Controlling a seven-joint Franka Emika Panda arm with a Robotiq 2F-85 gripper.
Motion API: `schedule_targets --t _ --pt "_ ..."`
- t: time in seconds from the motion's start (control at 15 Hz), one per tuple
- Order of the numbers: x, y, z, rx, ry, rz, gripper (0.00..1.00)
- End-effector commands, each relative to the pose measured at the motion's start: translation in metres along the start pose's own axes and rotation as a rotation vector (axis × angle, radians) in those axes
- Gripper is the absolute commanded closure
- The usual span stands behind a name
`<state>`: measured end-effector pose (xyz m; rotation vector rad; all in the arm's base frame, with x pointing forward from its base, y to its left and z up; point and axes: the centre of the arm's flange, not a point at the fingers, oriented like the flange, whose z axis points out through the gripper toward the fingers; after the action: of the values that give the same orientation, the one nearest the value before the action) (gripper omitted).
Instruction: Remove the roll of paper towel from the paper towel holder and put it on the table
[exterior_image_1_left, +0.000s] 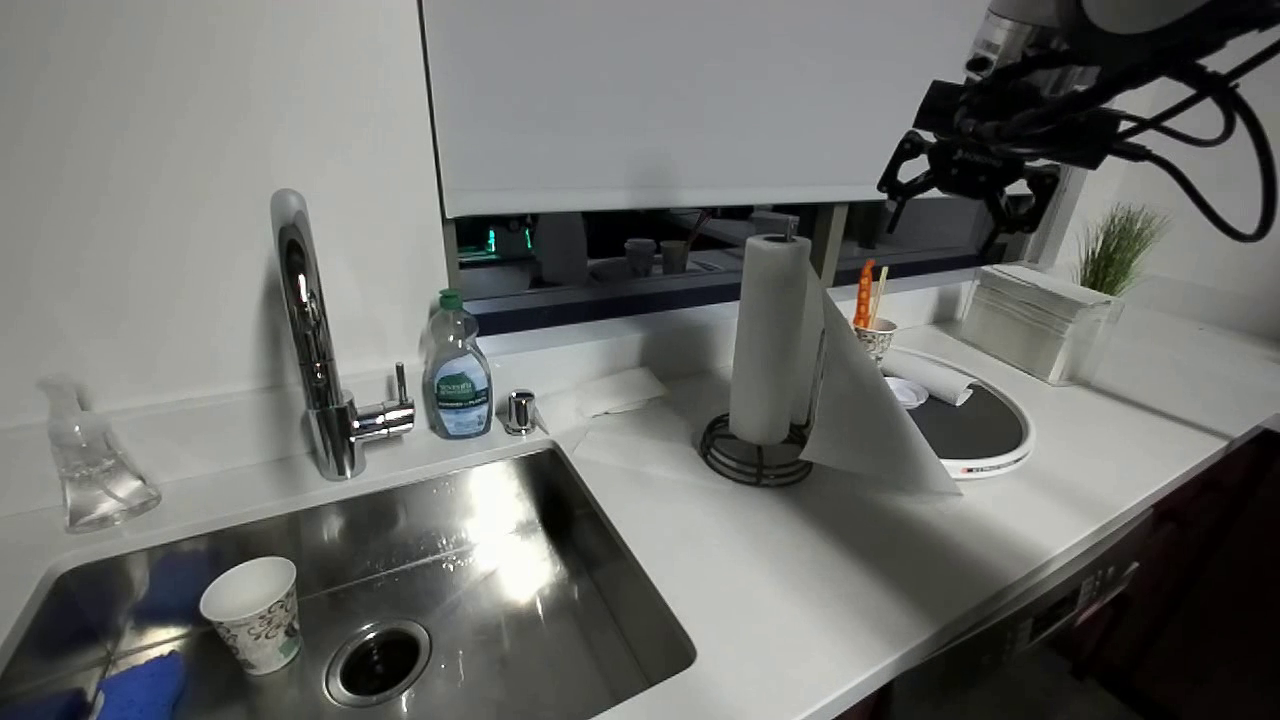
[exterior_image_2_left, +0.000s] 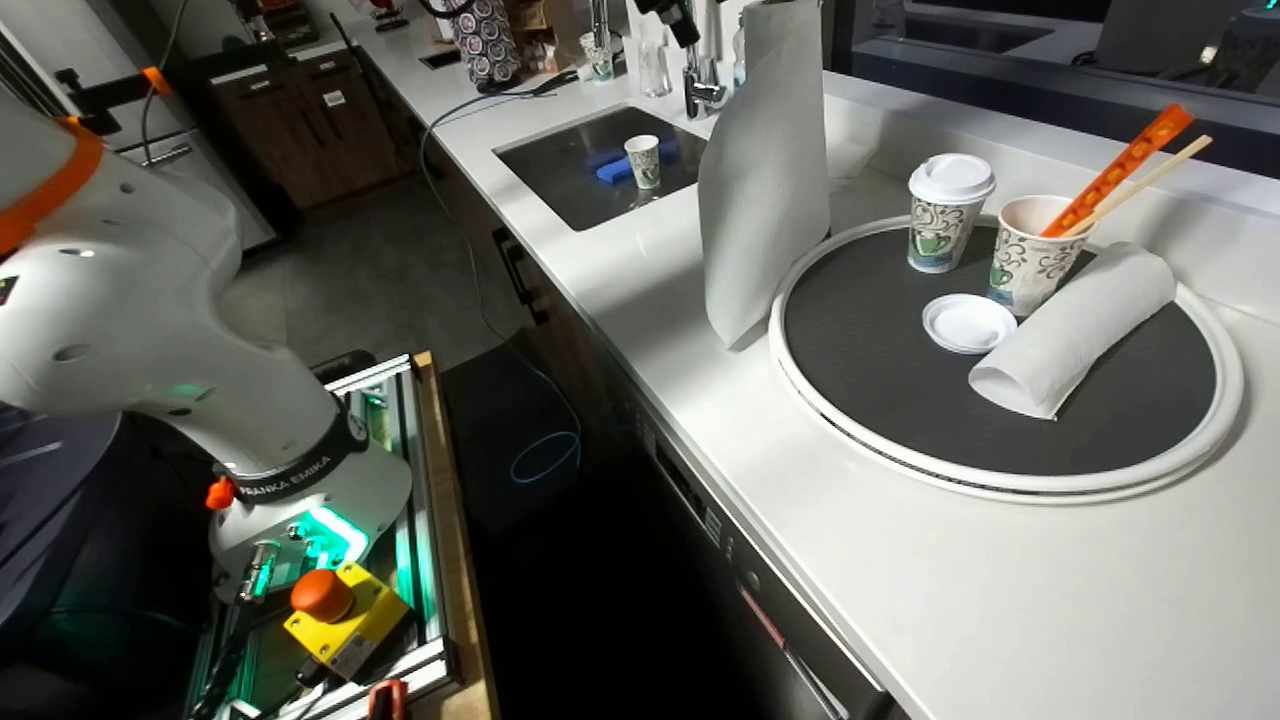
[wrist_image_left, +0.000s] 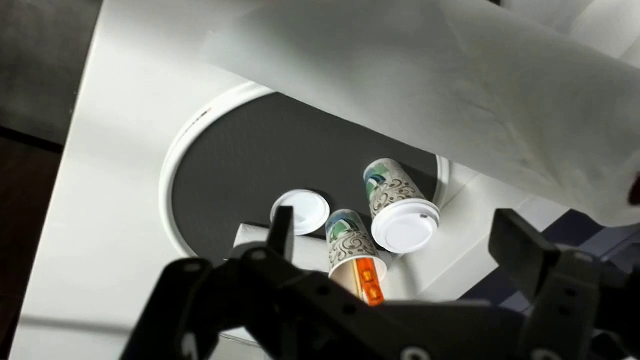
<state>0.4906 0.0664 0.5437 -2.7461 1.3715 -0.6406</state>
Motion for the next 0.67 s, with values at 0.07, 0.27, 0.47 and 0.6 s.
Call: schedule_targets --t 0.07,0.27,0.47,0.6 --pt "0.033 -0.024 -0.003 0.116 -0.057 0.023 0.0" --pt "0.029 -0.021 -0.001 0.096 -0.031 0.022 0.0" --pt "0.04 -0.017 0.005 0.173 -0.091 -0.002 0.0" --pt "0.049 -0.011 0.012 0.209 -0.146 -0.028 0.0"
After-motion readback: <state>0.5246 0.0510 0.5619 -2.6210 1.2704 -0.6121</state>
